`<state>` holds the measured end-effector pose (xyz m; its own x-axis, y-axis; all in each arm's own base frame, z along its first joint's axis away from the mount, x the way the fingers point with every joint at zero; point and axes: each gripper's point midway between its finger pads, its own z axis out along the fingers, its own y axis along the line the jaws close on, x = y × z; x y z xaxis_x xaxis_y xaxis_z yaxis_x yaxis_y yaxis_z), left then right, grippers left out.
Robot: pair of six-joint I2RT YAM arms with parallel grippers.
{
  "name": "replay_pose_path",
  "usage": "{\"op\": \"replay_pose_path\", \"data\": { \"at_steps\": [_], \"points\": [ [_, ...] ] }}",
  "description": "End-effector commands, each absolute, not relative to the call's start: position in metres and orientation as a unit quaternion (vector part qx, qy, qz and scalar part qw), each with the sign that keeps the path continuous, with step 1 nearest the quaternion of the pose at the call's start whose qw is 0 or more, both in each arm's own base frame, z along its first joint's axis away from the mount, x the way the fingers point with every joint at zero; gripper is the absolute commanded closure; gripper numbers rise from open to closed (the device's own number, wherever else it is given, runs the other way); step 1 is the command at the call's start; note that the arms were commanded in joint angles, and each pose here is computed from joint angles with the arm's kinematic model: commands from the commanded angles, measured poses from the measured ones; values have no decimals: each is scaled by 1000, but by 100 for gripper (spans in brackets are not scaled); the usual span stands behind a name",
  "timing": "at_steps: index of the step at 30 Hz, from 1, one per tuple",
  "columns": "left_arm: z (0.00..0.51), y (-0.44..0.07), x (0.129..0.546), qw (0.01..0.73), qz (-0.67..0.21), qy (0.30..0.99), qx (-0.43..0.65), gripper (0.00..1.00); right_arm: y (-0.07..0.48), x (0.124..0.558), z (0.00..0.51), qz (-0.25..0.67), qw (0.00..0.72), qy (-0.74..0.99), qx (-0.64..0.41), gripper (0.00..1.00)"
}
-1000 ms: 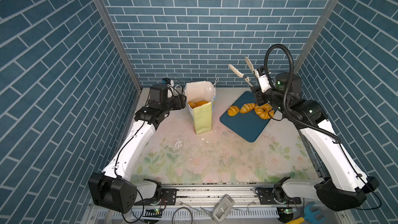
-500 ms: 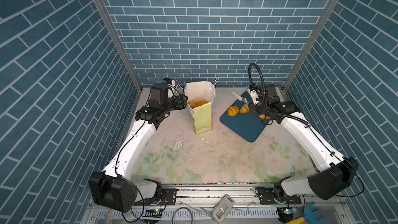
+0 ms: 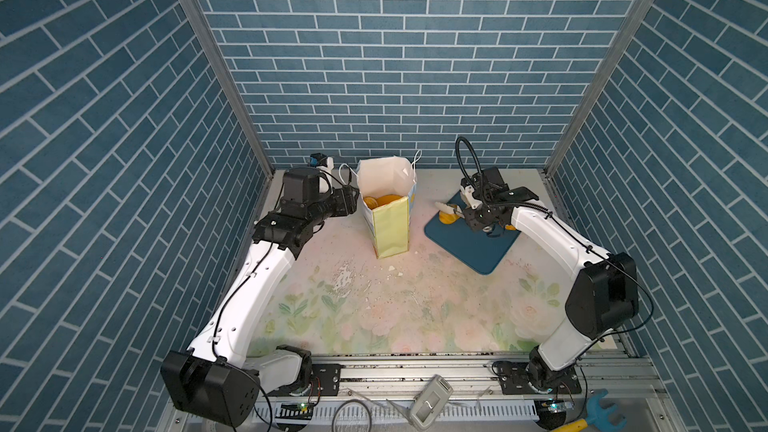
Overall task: Place the fake bread into the paper bag
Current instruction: 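Withdraw the empty tongs from the bag back over the tray, then lower the tongs onto the second striped oval bun and pinch it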
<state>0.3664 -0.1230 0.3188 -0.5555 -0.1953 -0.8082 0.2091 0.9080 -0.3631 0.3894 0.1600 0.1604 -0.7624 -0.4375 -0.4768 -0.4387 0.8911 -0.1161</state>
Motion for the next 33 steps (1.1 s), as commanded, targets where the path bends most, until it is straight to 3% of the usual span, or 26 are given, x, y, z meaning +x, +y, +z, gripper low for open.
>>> {"op": "replay_pose_path", "data": {
  "at_steps": [1,10,20,33],
  "points": [
    [316,-122,362,470,-206,858,10,30,164,399,163,15,262,935,-239,50],
    [314,-124,367,466,-204,861,15,30,160,383,137,23,207,944,-257,52],
    [307,-126,378,456,-194,868,21,30,150,337,152,43,186,942,-275,55],
    [303,-128,384,450,-193,871,22,30,144,360,157,-3,207,934,-292,50]
  ]
}}
